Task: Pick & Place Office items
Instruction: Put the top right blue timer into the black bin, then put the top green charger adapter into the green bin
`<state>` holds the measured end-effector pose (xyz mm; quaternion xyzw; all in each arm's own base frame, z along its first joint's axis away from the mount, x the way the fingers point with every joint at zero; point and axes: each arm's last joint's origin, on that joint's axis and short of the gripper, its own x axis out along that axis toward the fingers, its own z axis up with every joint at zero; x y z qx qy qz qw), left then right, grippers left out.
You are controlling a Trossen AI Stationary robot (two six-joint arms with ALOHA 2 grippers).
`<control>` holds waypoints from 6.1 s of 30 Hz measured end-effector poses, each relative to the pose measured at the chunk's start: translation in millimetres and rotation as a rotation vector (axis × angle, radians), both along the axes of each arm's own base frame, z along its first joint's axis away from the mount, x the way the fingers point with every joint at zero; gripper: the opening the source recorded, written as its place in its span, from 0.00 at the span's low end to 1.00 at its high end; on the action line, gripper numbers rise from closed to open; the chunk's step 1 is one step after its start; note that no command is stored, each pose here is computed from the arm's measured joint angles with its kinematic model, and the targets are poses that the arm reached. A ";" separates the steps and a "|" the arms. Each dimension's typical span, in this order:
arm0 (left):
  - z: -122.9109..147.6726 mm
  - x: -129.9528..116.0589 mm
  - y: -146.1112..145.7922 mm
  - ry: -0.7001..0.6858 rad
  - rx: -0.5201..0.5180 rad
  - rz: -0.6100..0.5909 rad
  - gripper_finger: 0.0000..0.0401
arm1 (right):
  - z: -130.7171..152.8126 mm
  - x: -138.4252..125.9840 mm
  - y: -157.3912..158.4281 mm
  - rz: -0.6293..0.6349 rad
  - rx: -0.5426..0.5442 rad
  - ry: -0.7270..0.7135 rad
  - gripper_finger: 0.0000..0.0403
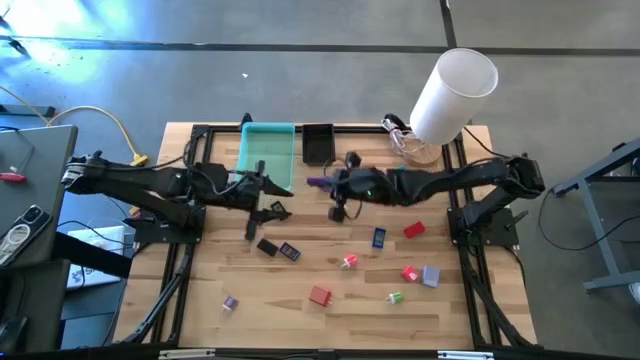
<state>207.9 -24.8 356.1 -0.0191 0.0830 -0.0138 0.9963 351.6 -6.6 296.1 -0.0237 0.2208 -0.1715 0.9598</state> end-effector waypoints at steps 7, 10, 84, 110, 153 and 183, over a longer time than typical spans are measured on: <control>-11.3 -24.7 18.5 0.172 -0.011 0.085 0.54 | 15.8 -2.0 -49.8 -0.092 0.116 0.004 0.11; -17.9 -25.4 24.2 0.183 -0.029 0.123 0.54 | 7.2 -0.8 -78.8 -0.140 0.208 -0.004 0.11; -135.7 -19.7 15.3 0.053 -0.051 -0.130 0.54 | -102.2 66.8 -233.0 -0.335 0.377 0.366 0.13; -135.7 -19.7 15.3 0.051 -0.042 -0.129 0.54 | -48.8 70.2 -211.0 -0.294 0.326 0.198 0.42; -137.4 -20.1 15.3 0.073 -0.089 -0.118 0.54 | 58.5 -58.0 27.2 -0.565 -0.090 0.642 0.20; -138.7 -20.3 15.6 0.089 -0.112 -0.102 0.54 | -42.8 -135.8 64.0 -0.550 -0.150 0.242 0.20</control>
